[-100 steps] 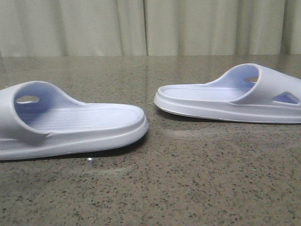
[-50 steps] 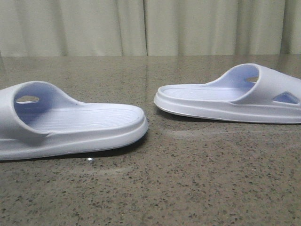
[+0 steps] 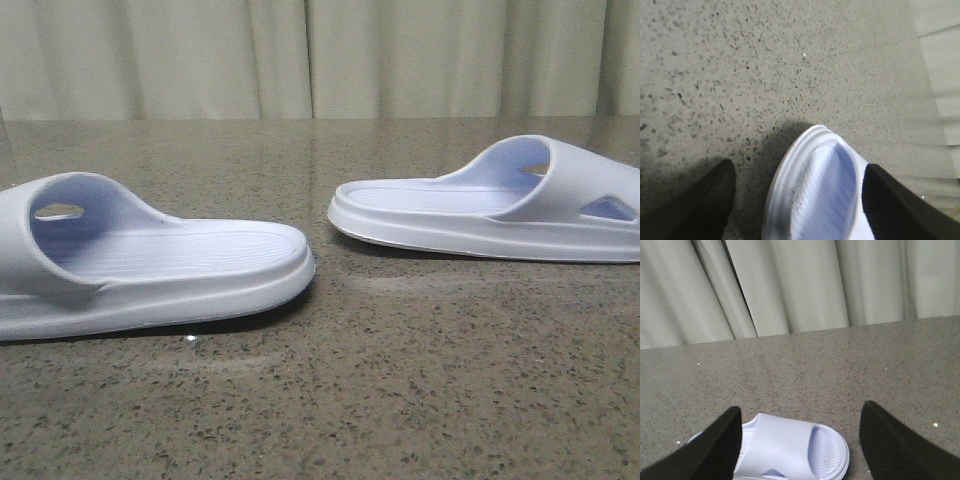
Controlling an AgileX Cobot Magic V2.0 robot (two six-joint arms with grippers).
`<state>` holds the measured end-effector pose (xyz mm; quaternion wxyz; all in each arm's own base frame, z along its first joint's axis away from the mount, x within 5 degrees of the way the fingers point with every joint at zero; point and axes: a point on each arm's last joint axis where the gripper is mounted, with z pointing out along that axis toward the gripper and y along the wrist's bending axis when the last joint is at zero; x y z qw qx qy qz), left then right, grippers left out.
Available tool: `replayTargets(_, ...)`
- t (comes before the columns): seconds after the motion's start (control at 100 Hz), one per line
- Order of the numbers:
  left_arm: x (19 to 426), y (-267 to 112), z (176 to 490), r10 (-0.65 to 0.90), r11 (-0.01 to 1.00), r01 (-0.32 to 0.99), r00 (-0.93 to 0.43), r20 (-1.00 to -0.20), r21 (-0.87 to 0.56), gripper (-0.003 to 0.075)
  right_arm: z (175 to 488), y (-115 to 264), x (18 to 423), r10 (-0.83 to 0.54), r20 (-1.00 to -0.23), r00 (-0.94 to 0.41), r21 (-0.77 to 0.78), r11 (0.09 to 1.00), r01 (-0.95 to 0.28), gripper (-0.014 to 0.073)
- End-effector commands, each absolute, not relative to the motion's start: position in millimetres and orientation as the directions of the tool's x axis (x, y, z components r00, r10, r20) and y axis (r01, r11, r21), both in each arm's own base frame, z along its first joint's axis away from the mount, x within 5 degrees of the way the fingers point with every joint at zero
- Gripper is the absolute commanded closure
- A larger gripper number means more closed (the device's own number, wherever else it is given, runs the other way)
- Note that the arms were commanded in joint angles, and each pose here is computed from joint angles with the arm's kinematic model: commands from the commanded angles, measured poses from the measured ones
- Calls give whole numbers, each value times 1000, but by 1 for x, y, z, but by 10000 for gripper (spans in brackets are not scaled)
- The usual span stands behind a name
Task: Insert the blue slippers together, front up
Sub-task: 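Lower the left gripper around the heel rim of the nearer slipper, then close the left gripper on the heel rim and lift the slipper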
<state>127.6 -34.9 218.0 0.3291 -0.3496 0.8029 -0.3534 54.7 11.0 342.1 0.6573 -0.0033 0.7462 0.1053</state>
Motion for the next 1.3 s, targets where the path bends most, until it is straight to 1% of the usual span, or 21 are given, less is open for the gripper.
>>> replayTargets(0.0, 132, -36, 218, -795, 499, -346, -547, -262, -794, 247, 359, 10, 57, 147, -988, -42, 152, 978, -143, 162)
replayTargets(0.26, 133, -39, 214, -776, 510, -358, -584, -238, -782, 247, 359, 10, 57, 147, -988, -42, 152, 978, -143, 163)
replayTargets(0.33, 133, -39, 214, -765, 519, -345, -595, -245, -782, 248, 359, 10, 57, 147, -988, -42, 152, 978, -143, 163)
replayTargets(0.58, 133, -40, 215, -761, 519, -339, -601, -245, -784, 297, 359, 10, 57, 147, -988, -42, 152, 978, -143, 162)
replayTargets(1.01, 133, -40, 214, -759, 520, -339, -605, -241, -784, 297, 359, 10, 57, 147, -988, -42, 152, 978, -143, 162)
replayTargets(1.14, 132, -41, 215, -761, 510, -340, -607, -230, -790, 297, 359, 10, 57, 147, -988, -42, 152, 978, -143, 163)
replayTargets(1.29, 133, -42, 215, -748, 522, -318, -617, -245, -791, 297, 359, 10, 57, 147, -988, -42, 152, 978, -143, 163)
